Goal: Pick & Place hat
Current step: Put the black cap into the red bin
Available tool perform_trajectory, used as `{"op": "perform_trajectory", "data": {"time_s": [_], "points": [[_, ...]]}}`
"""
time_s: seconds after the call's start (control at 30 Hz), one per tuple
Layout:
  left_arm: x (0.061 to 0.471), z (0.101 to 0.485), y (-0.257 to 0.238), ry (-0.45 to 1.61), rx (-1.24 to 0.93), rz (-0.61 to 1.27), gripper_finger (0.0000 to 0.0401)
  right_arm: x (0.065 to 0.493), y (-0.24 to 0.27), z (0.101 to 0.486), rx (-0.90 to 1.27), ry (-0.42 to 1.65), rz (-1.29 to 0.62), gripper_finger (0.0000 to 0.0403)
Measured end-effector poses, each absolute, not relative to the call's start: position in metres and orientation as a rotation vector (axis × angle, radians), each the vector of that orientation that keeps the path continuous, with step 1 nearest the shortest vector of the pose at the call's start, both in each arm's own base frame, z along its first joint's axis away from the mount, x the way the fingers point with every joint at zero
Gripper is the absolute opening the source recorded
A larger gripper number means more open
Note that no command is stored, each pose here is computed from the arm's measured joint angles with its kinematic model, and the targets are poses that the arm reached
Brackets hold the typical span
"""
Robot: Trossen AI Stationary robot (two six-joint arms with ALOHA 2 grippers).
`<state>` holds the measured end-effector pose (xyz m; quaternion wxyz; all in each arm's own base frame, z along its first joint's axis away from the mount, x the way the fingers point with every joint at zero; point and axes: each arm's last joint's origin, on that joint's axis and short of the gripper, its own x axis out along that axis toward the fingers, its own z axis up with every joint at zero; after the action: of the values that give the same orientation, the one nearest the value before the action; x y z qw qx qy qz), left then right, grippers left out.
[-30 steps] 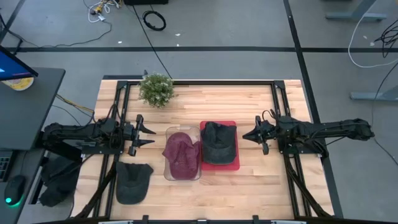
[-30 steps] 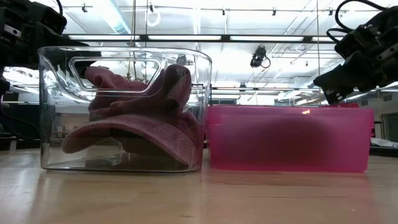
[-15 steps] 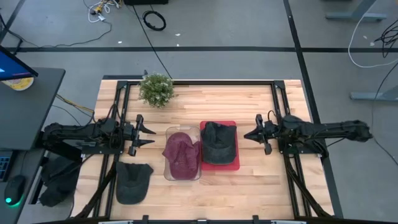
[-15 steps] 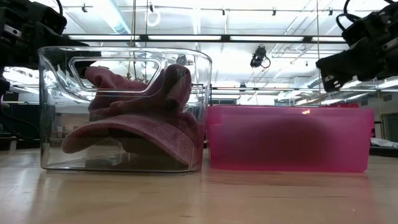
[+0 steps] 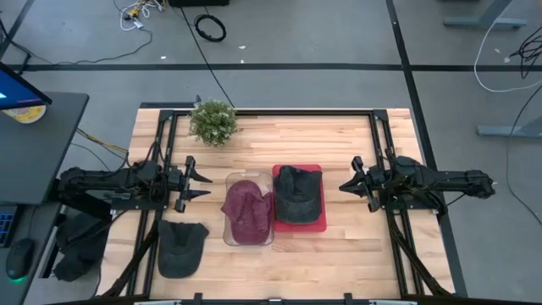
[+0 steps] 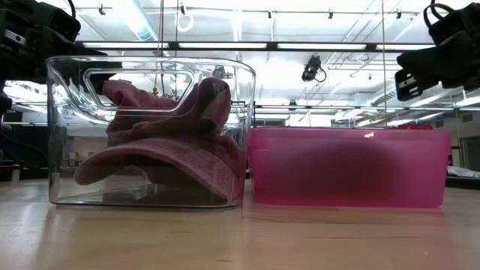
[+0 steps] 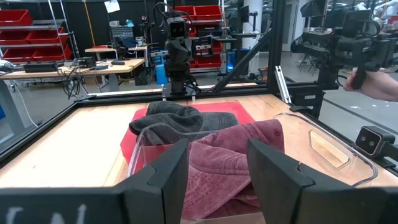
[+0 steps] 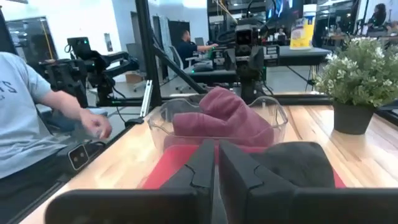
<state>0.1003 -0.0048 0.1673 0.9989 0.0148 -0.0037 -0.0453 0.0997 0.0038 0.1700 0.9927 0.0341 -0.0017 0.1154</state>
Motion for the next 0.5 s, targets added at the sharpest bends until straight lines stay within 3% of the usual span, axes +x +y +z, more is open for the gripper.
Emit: {"op": "perform_trajectory", "data": {"time_s": [0.33, 0.5], "points": [[0.1, 0.168, -0.005, -0.011, 0.027, -0.091, 0.0167, 0.1, 0.004, 0.169, 0.068, 0.003, 0.231, 0.0027], [0.1, 0.178, -0.005, -0.114, 0.013, -0.091, 0.0167, 0.1, 0.004, 0.169, 0.069, 0.003, 0.231, 0.0027]]}}
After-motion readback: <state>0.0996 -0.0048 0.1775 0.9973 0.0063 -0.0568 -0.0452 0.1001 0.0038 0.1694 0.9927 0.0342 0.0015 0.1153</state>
